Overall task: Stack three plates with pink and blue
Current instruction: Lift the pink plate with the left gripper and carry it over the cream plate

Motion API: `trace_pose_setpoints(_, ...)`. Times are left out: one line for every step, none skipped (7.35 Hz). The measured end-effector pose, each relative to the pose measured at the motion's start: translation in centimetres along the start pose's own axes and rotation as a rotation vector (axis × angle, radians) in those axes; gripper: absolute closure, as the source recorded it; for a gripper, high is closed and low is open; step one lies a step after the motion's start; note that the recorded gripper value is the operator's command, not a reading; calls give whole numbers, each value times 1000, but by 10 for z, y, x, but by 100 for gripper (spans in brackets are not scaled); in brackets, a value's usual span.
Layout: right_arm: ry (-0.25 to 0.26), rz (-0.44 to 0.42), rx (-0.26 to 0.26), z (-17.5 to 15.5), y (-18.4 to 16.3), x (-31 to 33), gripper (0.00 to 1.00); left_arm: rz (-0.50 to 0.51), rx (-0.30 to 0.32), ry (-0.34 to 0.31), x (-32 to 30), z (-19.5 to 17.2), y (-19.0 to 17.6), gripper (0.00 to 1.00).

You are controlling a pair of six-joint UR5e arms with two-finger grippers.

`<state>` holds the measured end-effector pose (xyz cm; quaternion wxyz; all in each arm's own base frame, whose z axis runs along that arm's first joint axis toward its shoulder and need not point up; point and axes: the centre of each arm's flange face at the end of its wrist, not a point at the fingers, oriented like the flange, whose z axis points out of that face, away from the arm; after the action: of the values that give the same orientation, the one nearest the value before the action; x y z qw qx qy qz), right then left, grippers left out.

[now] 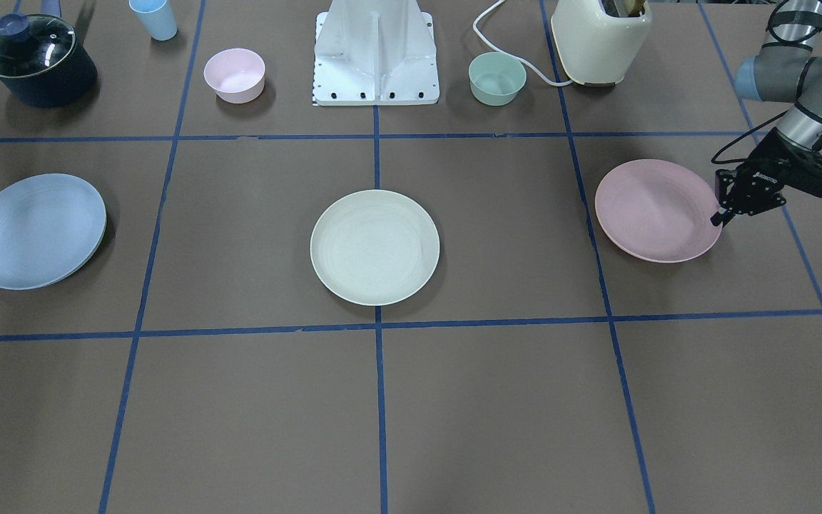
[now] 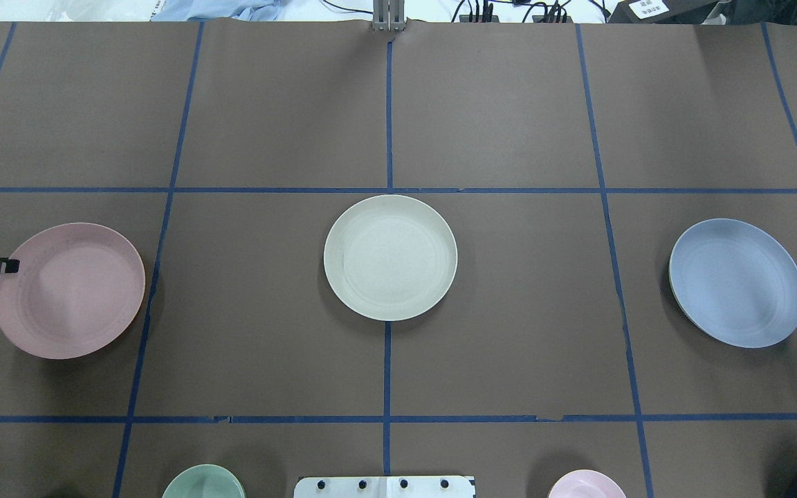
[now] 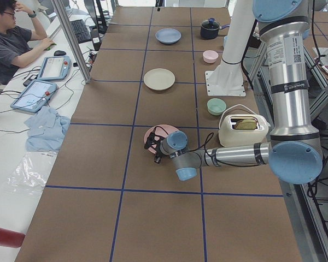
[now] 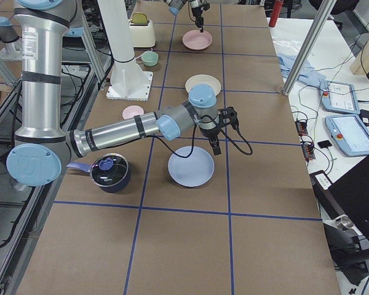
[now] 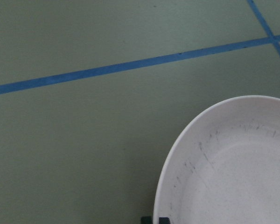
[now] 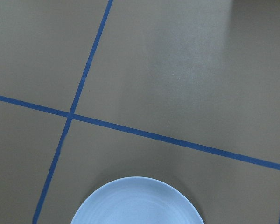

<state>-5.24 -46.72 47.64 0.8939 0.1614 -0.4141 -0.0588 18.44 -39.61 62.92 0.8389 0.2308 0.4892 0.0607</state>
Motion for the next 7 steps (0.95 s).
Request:
trace_pose_setpoints(-1, 0, 0, 0, 0, 0, 0, -9, -3, 15, 15, -10, -20, 100)
trace_pose_setpoints(-2, -1, 0, 0, 0, 0, 0, -20, -12, 19, 45, -21, -49, 100)
trace_pose_setpoints(-3, -1, 0, 0, 0, 0, 0, -29, -20, 17, 86, -33, -84, 100)
trace_pose_setpoints(-3, -1, 0, 0, 0, 0, 0, -49, -23, 16, 130, -44, -119, 100)
trace_pose_setpoints(-3, -1, 0, 0, 0, 0, 0, -87, -24, 32, 175, -48, -150, 100)
trace_pose_setpoints(-3, -1, 0, 0, 0, -1, 0, -132, -35, 63, 222, -37, -168, 100)
trace_pose_setpoints(-3, -1, 1, 0, -1, -1, 0, -182, -54, 87, 273, -13, -173, 100)
